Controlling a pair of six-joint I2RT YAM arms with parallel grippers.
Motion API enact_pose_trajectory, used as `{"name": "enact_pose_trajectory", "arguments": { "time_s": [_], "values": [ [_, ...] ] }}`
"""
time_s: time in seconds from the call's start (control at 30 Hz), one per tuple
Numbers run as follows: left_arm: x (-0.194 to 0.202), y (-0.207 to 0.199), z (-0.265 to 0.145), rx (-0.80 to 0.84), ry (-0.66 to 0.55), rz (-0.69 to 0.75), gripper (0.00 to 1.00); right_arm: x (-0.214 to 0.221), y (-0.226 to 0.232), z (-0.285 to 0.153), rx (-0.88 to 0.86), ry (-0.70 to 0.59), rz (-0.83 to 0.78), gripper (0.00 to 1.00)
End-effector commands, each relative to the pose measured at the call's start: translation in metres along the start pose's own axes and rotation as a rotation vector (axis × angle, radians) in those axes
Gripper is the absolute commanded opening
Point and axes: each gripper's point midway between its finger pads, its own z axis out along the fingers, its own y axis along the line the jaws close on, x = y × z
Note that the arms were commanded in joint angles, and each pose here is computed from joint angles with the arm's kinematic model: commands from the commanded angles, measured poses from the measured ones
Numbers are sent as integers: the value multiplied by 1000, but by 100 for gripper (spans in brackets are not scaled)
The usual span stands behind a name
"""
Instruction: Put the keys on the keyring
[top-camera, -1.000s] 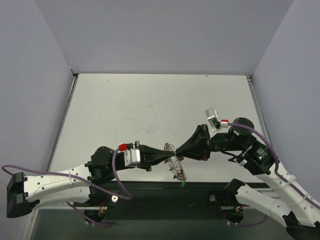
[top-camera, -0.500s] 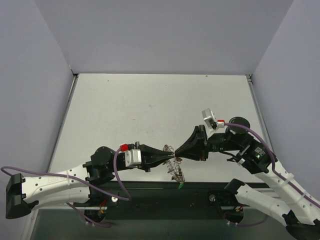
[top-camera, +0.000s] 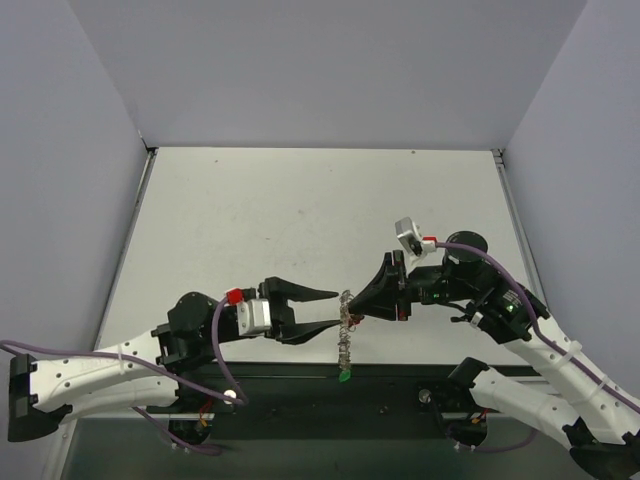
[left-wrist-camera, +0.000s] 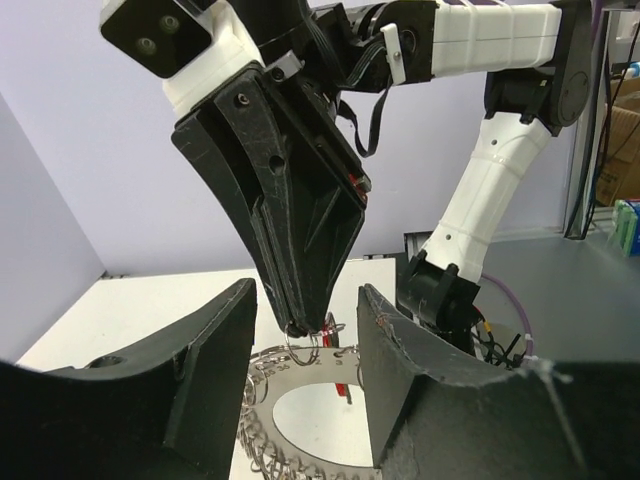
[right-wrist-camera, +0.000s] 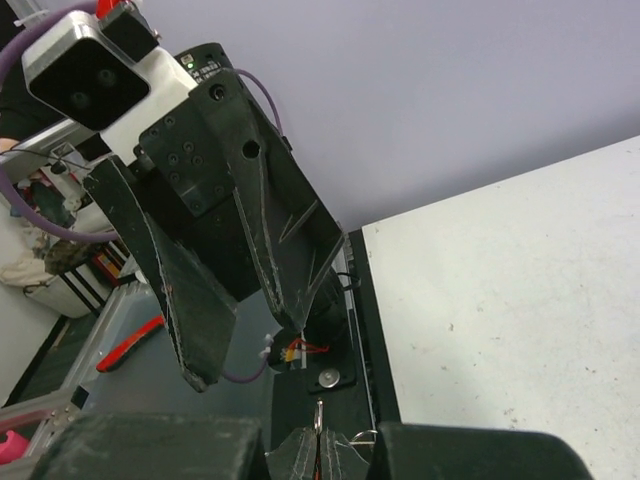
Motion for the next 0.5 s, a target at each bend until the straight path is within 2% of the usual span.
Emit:
{"name": "enact_pose_trajectory", "arguments": {
  "time_s": [0.0, 0.27, 0.4, 0.43, 0.47],
  "values": [
    [-30, 11, 3, -43, 9, 10, 54, -18, 5, -2, -8, -36, -76, 0],
    [-8, 23, -1, -101, 326, -98, 57, -5, -5, -9, 66, 45, -63, 0],
    [1, 15, 0, -44, 443, -136, 57, 2, -7, -14, 93, 83, -59, 0],
    [15, 11, -3, -25, 515, -156, 57, 6, -8, -16, 104, 102, -48, 0],
    [6, 7, 1, 6, 515, -163, 58, 8, -9, -18, 113, 109, -43, 0]
  ]
}}
